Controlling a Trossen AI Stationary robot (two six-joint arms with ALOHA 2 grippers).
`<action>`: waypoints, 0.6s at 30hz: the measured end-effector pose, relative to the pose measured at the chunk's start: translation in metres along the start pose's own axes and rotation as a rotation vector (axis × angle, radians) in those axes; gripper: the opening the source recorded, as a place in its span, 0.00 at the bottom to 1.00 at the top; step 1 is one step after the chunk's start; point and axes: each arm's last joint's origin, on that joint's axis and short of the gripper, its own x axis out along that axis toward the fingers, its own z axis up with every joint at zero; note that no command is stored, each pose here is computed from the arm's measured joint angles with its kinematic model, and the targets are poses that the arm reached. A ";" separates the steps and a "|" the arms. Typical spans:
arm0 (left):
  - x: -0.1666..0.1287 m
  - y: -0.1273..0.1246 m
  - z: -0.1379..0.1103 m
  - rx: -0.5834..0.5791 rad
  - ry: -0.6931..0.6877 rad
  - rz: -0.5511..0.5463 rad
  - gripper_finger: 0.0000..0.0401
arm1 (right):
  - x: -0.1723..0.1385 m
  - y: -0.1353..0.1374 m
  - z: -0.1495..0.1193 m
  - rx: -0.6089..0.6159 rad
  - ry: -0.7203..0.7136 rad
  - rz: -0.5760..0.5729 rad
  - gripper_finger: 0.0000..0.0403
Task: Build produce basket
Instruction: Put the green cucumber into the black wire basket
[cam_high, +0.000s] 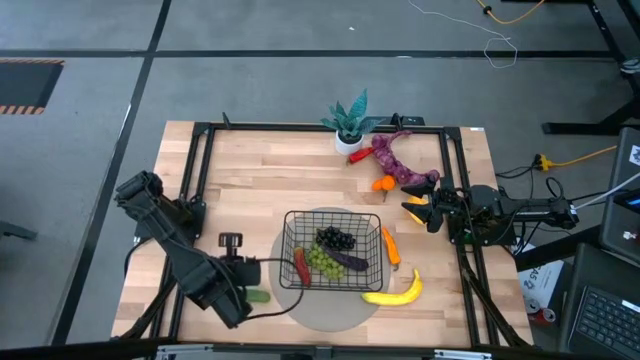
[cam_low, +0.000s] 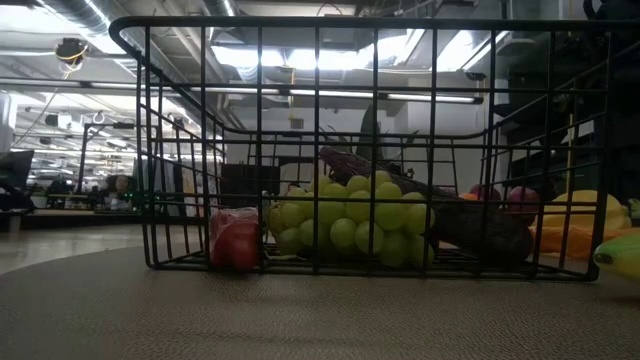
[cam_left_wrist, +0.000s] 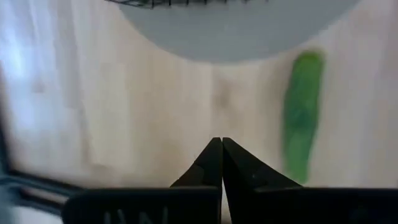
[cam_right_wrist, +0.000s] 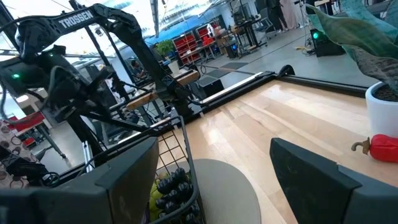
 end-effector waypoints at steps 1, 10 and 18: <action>0.000 -0.002 0.001 -0.043 -0.008 -0.014 0.00 | 0.000 0.000 0.000 0.000 0.000 0.000 0.77; 0.000 -0.014 -0.004 -0.289 0.049 -0.100 0.17 | 0.000 0.000 0.000 -0.001 0.000 0.000 0.77; 0.010 -0.034 -0.009 -0.354 0.008 -0.183 0.40 | 0.000 0.000 0.000 -0.002 0.000 0.000 0.77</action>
